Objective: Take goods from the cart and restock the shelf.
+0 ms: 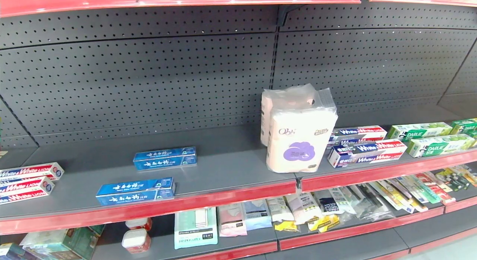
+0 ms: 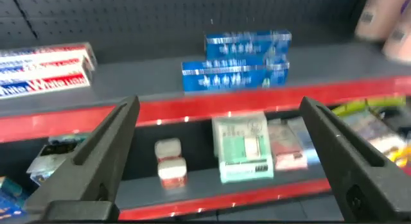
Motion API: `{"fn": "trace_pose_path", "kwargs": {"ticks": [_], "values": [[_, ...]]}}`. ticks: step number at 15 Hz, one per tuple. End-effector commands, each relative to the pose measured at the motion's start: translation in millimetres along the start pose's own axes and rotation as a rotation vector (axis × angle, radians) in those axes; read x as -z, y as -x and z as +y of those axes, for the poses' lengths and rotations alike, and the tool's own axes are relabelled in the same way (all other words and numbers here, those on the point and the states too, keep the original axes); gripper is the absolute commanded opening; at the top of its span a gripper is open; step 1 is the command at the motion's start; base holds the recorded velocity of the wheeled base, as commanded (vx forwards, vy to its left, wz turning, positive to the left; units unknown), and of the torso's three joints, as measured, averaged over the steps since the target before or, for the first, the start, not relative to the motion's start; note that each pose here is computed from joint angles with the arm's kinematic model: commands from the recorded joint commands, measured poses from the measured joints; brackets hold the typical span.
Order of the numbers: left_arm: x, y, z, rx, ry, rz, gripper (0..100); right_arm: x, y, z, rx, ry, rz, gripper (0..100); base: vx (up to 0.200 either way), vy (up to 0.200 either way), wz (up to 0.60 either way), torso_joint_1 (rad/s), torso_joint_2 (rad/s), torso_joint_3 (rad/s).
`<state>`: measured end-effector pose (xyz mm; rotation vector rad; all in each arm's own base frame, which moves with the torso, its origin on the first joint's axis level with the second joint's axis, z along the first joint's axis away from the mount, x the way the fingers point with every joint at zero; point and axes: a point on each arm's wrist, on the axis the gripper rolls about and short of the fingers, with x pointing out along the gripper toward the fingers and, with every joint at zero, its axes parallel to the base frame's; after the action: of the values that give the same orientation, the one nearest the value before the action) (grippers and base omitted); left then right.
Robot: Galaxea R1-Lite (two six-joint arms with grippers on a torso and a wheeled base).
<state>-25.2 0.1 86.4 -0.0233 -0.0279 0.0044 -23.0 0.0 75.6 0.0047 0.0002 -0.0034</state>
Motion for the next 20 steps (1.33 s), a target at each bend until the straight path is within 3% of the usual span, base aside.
{"fn": "trace_pose_path", "kwargs": {"ticks": [1, 2, 3, 4, 5, 6, 8, 11, 13, 15, 20], "values": [[-103.7, -28.5, -0.5, -0.096, 0.175, 0.017, 100, 0.0, -0.2, 0.0, 0.0, 0.0, 0.003, 100, 0.0, 0.0, 0.0, 0.0, 0.0, 0.0], [-141.6, -50.2, 0.1, -0.167, 0.27, 0.001, 100, 0.0, -0.1, 0.0, 0.0, 0.0, 0.001, 100, 0.0, 0.0, 0.0, 0.0, 0.0, 0.0], [-149.5, -79.3, 3.4, -0.302, 0.243, 0.096, 100, 0.0, -0.1, 0.0, 0.0, 0.0, 0.001, 100, 0.0, 0.0, 0.0, 0.0, 0.0, 0.0], [-130.0, -91.1, 6.1, -0.368, 0.157, 0.246, 100, 0.0, -0.1, 0.0, 0.0, 0.0, 0.001, 100, 0.0, 0.0, 0.0, 0.0, 0.0, 0.0], [-113.9, -99.4, 8.9, -0.404, 0.103, 0.372, 100, 0.0, -0.1, 0.0, 0.0, 0.0, 0.001, 100, 0.0, 0.0, 0.0, 0.0, 0.0, 0.0], [-104.4, -112.0, 11.8, -0.429, 0.082, 0.461, 100, 0.0, -0.1, 0.0, 0.0, 0.0, 0.001, 100, 0.0, 0.0, 0.0, 0.0, 0.0, 0.0], [-91.9, -145.8, 23.4, -0.496, 0.083, 0.572, 100, 0.0, -0.1, 0.0, 0.0, 0.0, 0.001, 100, 0.0, 0.0, 0.0, 0.0, 0.0, 0.0], [-74.8, -196.8, 38.5, -0.52, 0.072, 0.628, 100, 0.0, -0.2, 0.0, 0.0, 0.0, 0.003, 100, 0.0, 0.0, 0.0, 0.0, 0.0, 0.0], [-68.9, -206.5, 40.2, -0.489, 0.04, 0.669, 100, 0.0, -0.2, 0.0, 0.0, 0.0, 0.003, 100, 0.0, 0.0, 0.0, 0.0, 0.0, 0.0], [-60.1, -216.0, 45.3, -0.435, -0.013, 0.736, 100, 0.0, -0.2, 0.0, 0.0, 0.0, 0.003, 100, 0.0, 0.0, 0.0, 0.0, 0.0, 0.0], [-41.1, -229.0, 58.4, -0.444, -0.039, 0.842, 100, -0.2, -0.2, 0.0, -0.002, 0.0, 0.001, 100, 0.0, 0.0, 0.0, 0.0, 0.0, 0.0]]}}
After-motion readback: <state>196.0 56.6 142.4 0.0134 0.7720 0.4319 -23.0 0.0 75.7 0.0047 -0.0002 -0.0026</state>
